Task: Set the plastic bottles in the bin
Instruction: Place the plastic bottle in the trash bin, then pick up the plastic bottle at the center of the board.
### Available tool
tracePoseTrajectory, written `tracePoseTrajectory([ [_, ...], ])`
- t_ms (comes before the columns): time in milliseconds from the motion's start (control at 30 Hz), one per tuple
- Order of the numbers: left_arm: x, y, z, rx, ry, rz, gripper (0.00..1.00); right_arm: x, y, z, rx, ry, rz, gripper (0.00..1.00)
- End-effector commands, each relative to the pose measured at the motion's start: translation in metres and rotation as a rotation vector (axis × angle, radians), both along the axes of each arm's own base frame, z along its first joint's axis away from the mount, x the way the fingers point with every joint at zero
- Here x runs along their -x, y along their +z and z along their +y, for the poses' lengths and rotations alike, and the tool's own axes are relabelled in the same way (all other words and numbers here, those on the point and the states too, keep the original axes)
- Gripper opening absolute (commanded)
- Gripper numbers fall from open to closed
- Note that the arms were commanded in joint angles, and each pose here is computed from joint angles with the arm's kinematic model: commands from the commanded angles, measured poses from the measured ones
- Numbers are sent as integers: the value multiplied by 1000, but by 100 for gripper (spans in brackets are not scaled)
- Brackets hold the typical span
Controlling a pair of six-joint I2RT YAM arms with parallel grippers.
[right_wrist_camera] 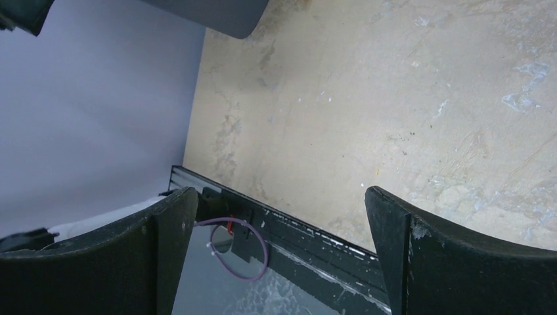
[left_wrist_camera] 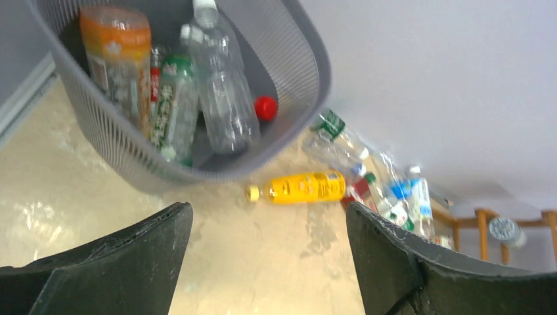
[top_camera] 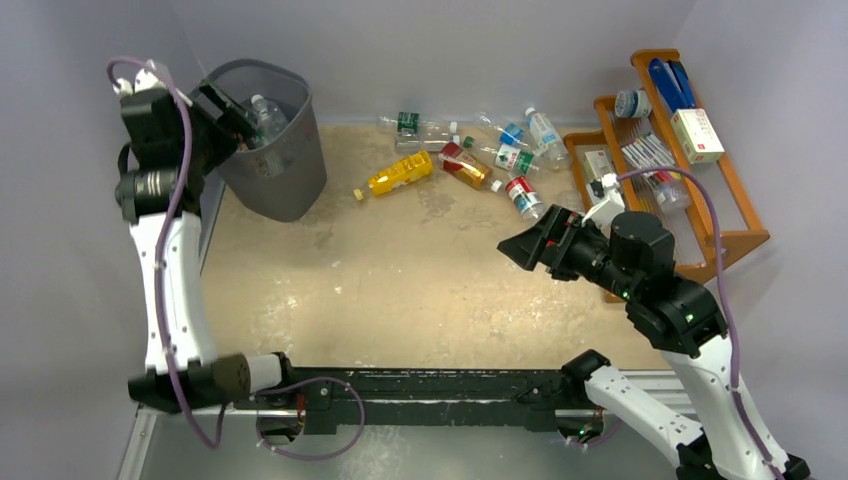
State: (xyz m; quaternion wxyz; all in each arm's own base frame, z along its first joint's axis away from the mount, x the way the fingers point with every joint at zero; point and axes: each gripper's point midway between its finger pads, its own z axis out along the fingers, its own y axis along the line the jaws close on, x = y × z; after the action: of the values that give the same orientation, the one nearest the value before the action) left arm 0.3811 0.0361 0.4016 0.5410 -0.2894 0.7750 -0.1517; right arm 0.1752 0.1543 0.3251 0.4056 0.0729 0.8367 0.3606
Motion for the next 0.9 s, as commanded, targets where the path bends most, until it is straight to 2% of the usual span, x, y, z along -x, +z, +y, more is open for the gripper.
tracePoseTrajectory([
  [0,40,-7,-37,55,-113,-49,86,15,-2,5,25,93,12,100],
  [200,97,-51,-64,41,-163,10,87,26,-36,-1,79,106,89,100],
  [367,124,-80,-69,45,-163,60,87,38,-32,0,7,114,68,100],
  [500,132,-94,-75,83,-172,68,87,44,-26,0,-25,131,28,100],
  [700,135,-96,-72,63,-163,94,88,44,-57,14,16,227,92,100],
  [867,131,-85,-64,29,-135,102,88,40,-41,14,9,244,-4,100],
])
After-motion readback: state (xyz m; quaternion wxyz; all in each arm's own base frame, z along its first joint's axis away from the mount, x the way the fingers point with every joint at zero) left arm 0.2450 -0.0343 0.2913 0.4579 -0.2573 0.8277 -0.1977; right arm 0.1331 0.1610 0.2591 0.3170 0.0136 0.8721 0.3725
